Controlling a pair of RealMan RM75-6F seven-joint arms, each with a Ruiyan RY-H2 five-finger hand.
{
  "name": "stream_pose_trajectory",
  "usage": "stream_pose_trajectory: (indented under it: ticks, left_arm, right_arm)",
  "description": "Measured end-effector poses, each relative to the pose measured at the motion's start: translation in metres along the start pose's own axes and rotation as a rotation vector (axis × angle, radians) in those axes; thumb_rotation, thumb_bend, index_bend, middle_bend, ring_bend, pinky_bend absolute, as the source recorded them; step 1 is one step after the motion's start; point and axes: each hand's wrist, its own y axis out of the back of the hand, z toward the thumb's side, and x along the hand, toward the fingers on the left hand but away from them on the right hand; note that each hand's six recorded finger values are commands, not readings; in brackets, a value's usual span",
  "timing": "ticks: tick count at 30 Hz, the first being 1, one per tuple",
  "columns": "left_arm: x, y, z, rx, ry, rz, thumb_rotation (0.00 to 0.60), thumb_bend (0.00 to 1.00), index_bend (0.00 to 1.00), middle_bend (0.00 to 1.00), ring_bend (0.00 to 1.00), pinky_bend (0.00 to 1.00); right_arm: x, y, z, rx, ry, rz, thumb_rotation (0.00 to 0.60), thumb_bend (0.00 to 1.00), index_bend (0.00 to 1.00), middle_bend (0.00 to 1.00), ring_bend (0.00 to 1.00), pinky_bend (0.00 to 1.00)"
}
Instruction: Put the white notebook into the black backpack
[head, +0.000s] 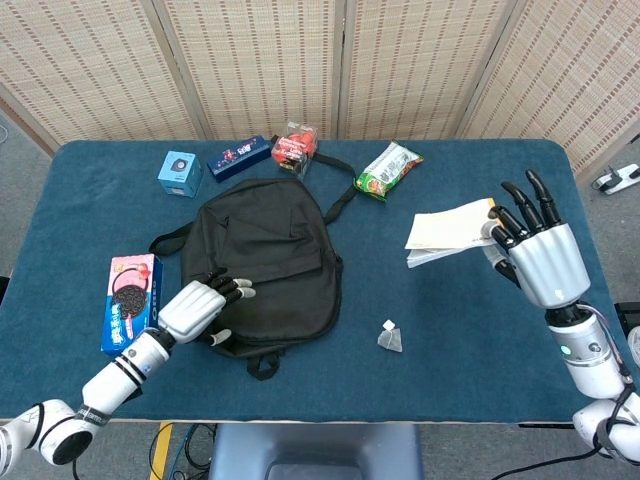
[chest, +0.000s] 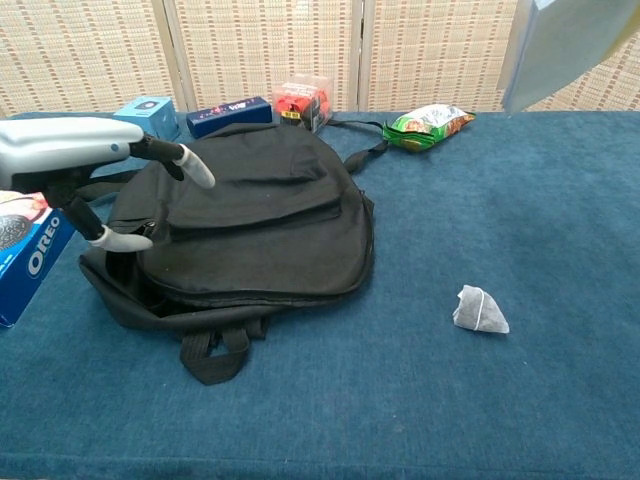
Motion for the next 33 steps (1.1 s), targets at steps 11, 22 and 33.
stream_pose_trajectory:
  ticks: [11, 22, 33]
  left_arm:
    - [0.024, -0.036, 0.008, 0.058, 0.016, -0.097, 0.600, 0.28, 0.16, 0.11, 0.16, 0.07]
    - [0.036, -0.054, 0.004, 0.096, 0.063, -0.177, 0.600, 0.28, 0.10, 0.06, 0.12, 0.07]
    - [0.054, -0.053, 0.001, -0.022, 0.104, -0.085, 0.600, 0.28, 0.47, 0.12, 0.18, 0.07]
  right_arm:
    - [0.009, -0.002, -0.002, -0.011, -0.004, 0.014, 0.600, 0.44, 0.77, 0.44, 0.16, 0.00]
    - [0.014, -0.003, -0.003, -0.019, -0.011, 0.022, 0.600, 0.44, 0.77, 0.44, 0.16, 0.00]
    - [0.018, -0.004, -0.006, -0.026, -0.027, 0.019, 0.600, 0.44, 0.77, 0.45, 0.17, 0.00]
